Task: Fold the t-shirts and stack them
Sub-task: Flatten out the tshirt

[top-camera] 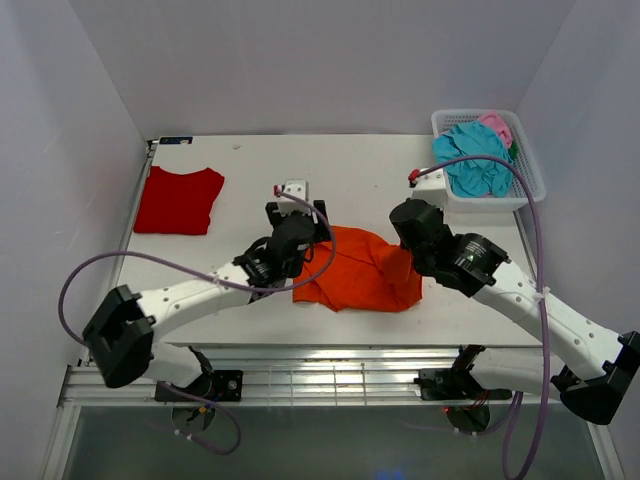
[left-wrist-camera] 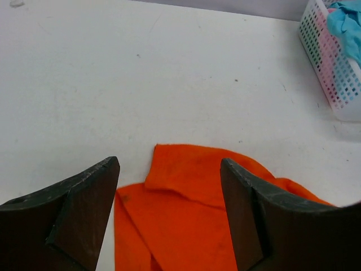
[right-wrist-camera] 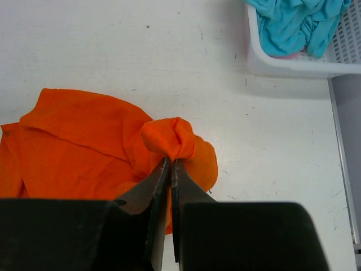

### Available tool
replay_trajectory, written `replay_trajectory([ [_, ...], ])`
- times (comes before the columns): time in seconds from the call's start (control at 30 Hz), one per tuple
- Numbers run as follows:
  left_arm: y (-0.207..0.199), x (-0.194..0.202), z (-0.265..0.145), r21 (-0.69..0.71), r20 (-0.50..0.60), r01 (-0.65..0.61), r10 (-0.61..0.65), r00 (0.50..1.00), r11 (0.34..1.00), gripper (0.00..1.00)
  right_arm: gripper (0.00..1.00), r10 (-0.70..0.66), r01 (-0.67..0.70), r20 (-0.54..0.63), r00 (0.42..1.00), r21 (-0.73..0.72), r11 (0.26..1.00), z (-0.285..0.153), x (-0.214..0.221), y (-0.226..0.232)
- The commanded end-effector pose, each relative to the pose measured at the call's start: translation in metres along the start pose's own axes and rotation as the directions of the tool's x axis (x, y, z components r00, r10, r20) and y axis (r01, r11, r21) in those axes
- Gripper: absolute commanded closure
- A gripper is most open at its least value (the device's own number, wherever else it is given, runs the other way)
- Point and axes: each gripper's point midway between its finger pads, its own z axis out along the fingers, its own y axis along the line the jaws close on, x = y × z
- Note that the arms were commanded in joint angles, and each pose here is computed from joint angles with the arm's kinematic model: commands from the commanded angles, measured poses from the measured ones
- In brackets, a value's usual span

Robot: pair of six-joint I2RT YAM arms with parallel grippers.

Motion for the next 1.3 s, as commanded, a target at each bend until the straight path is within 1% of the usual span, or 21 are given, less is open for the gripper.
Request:
replay_trajectory([
  [0.0, -0.028, -0.018, 0.050, 0.096, 0.031, -0.047, 0.044, 0.999, 0.994, 0.17, 0.92, 0.118, -0.120, 0.035, 0.992, 0.044, 0.992, -0.006, -0.002, -0.014],
  [0.03, -0.034, -0.002, 0.069, 0.112, -0.013, -0.069, 0.071, 0.997, 0.991, 0.18, 0.92, 0.120, -0.121, 0.032, 0.992, 0.040, 0.992, -0.006, 0.000, -0.014],
  [0.07, -0.025, 0.003, 0.084, 0.088, -0.029, -0.073, 0.076, 0.997, 0.993, 0.18, 0.92, 0.121, -0.122, 0.030, 0.992, 0.040, 0.992, -0.007, 0.004, -0.016],
  [0.1, -0.021, 0.008, 0.094, 0.082, -0.045, -0.078, 0.081, 0.996, 0.994, 0.18, 0.92, 0.121, -0.121, 0.026, 0.992, 0.037, 0.992, -0.007, 0.007, -0.016],
  [0.13, -0.017, 0.023, 0.106, 0.078, -0.077, -0.087, 0.093, 0.993, 0.993, 0.19, 0.92, 0.120, -0.121, 0.023, 0.993, 0.036, 0.992, -0.007, 0.009, -0.016],
  [0.17, -0.019, 0.023, 0.113, 0.109, -0.092, -0.075, 0.085, 0.992, 0.991, 0.20, 0.92, 0.118, -0.119, 0.021, 0.993, 0.036, 0.992, -0.008, 0.010, -0.018],
  [0.2, -0.006, 0.023, 0.125, 0.088, -0.102, -0.069, 0.078, 0.992, 0.994, 0.20, 0.92, 0.109, -0.110, 0.015, 0.994, 0.035, 0.993, -0.007, 0.014, -0.018],
  [0.23, 0.002, 0.040, 0.138, 0.076, -0.150, -0.075, 0.086, 0.985, 0.994, 0.21, 0.92, 0.108, -0.109, 0.012, 0.994, 0.031, 0.994, -0.007, 0.015, -0.017],
  [0.27, 0.012, 0.038, 0.150, 0.056, -0.185, -0.064, 0.074, 0.980, 0.996, 0.21, 0.92, 0.103, -0.103, 0.007, 0.995, 0.027, 0.994, -0.007, 0.016, -0.017],
  [0.37, 0.022, 0.062, 0.175, 0.038, -0.283, -0.071, 0.079, 0.956, 0.997, 0.21, 0.92, 0.086, -0.086, -0.012, 0.996, 0.030, 0.996, -0.003, 0.023, -0.014],
  [0.43, 0.022, 0.072, 0.182, 0.035, -0.315, -0.084, 0.091, 0.945, 0.996, 0.21, 0.92, 0.073, -0.072, -0.024, 0.997, 0.038, 0.997, 0.001, 0.027, -0.012],
  [0.47, 0.025, 0.085, 0.183, 0.028, -0.354, -0.099, 0.103, 0.929, 0.995, 0.21, 0.92, 0.070, -0.069, -0.028, 0.997, 0.037, 0.997, 0.001, 0.029, -0.011],
  [0.57, 0.022, 0.089, 0.184, 0.042, -0.365, -0.088, 0.097, 0.926, 0.995, 0.21, 0.92, 0.061, -0.059, -0.041, 0.997, 0.048, 0.997, 0.005, 0.035, -0.011],
  [0.63, 0.018, 0.098, 0.186, 0.054, -0.399, -0.082, 0.097, 0.912, 0.995, 0.21, 0.92, 0.059, -0.056, -0.048, 0.997, 0.054, 0.997, 0.007, 0.038, -0.010],
  [0.67, 0.021, 0.106, 0.184, 0.044, -0.432, -0.082, 0.093, 0.897, 0.996, 0.22, 0.92, 0.057, -0.054, -0.052, 0.997, 0.057, 0.997, 0.007, 0.040, -0.010],
  [0.73, 0.025, 0.120, 0.181, 0.033, -0.463, -0.079, 0.085, 0.882, 0.996, 0.22, 0.92, 0.054, -0.051, -0.061, 0.997, 0.056, 0.997, 0.009, 0.042, -0.009],
  [0.87, 0.027, 0.132, 0.170, 0.030, -0.493, -0.055, 0.063, 0.868, 0.998, 0.23, 0.92, 0.049, -0.044, -0.072, 0.996, 0.067, 0.997, 0.012, 0.047, -0.008],
  [1.07, 0.036, 0.146, 0.156, 0.013, -0.537, -0.056, 0.054, 0.842, 0.998, 0.24, 0.92, 0.051, -0.045, -0.076, 0.996, 0.070, 0.997, 0.014, 0.049, -0.006],
  [1.2, 0.032, 0.150, 0.150, 0.030, -0.543, -0.040, 0.050, 0.838, 0.999, 0.27, 0.92, 0.045, -0.039, -0.086, 0.995, 0.066, 0.997, 0.018, 0.052, -0.002],
  [1.27, 0.028, 0.152, 0.148, 0.040, -0.548, -0.040, 0.055, 0.835, 0.998, 0.27, 0.92, 0.043, -0.037, -0.090, 0.995, 0.063, 0.997, 0.018, 0.053, -0.001],
])
